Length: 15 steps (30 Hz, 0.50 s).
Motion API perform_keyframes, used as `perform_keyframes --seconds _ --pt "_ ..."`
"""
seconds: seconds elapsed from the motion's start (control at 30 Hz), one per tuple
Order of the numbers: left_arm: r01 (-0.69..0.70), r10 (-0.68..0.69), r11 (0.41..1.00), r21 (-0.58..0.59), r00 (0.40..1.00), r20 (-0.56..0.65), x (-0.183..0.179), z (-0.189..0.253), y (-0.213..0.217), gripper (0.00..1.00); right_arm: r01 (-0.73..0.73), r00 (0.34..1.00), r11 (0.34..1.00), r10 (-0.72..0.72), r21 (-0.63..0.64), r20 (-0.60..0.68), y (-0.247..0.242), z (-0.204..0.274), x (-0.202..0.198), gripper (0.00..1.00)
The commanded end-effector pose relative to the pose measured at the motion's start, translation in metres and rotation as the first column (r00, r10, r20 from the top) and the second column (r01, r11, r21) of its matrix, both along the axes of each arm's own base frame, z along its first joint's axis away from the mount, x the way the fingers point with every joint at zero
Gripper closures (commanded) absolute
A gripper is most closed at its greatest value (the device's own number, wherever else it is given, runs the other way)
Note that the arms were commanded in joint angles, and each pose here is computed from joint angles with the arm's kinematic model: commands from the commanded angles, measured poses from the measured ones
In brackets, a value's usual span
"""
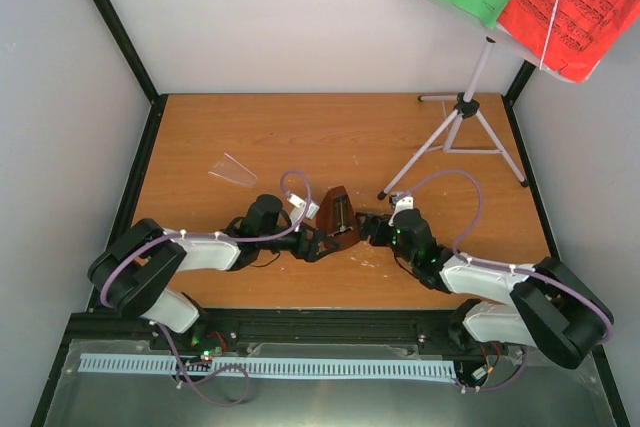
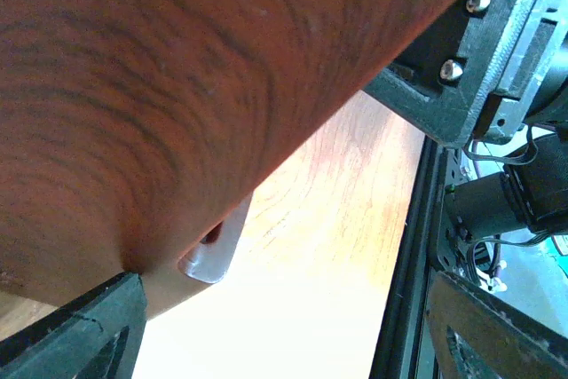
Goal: Pack up the instrument practice props
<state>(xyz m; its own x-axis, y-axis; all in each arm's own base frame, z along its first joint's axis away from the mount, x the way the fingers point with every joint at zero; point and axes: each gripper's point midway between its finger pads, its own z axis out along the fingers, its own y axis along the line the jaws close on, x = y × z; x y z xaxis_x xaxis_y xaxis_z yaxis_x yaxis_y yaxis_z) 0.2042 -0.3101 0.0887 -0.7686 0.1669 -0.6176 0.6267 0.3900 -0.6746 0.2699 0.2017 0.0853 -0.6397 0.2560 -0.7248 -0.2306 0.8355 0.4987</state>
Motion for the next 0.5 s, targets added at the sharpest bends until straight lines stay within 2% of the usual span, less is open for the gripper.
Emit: perform_keyframes --seconds 0.0,0.13,0.23,0.33,0.47 --pt "0.040 -0.034 0.997 -0.063 0.995 0.093 0.002 0.027 -0.010 0.12 -0.040 0.994 0.998 0.036 0.039 0.102 0.016 0.024 0.013 0.15" --pt "-0.070 0.072 0.997 -0.017 0.991 0.116 0.013 0.031 0.004 0.08 0.014 0.986 1.000 -0.010 -0.025 0.164 0.001 0.036 0.020 0.10" --pt "-0.204 0.199 0.979 0.022 0.970 0.136 0.031 0.039 0.027 0.06 0.084 0.972 0.994 -0.067 -0.068 0.227 -0.021 0.051 0.025 0.06" --pt "-0.430 0.422 0.900 0.074 0.901 0.104 0.067 0.045 0.077 0.11 0.155 0.946 0.982 -0.116 -0.110 0.302 -0.043 0.068 0.028 0.03" --pt "-0.612 0.601 0.785 0.095 0.790 0.122 0.102 0.072 0.134 0.13 0.212 0.919 0.971 -0.159 -0.113 0.360 -0.060 0.084 0.029 0.01"
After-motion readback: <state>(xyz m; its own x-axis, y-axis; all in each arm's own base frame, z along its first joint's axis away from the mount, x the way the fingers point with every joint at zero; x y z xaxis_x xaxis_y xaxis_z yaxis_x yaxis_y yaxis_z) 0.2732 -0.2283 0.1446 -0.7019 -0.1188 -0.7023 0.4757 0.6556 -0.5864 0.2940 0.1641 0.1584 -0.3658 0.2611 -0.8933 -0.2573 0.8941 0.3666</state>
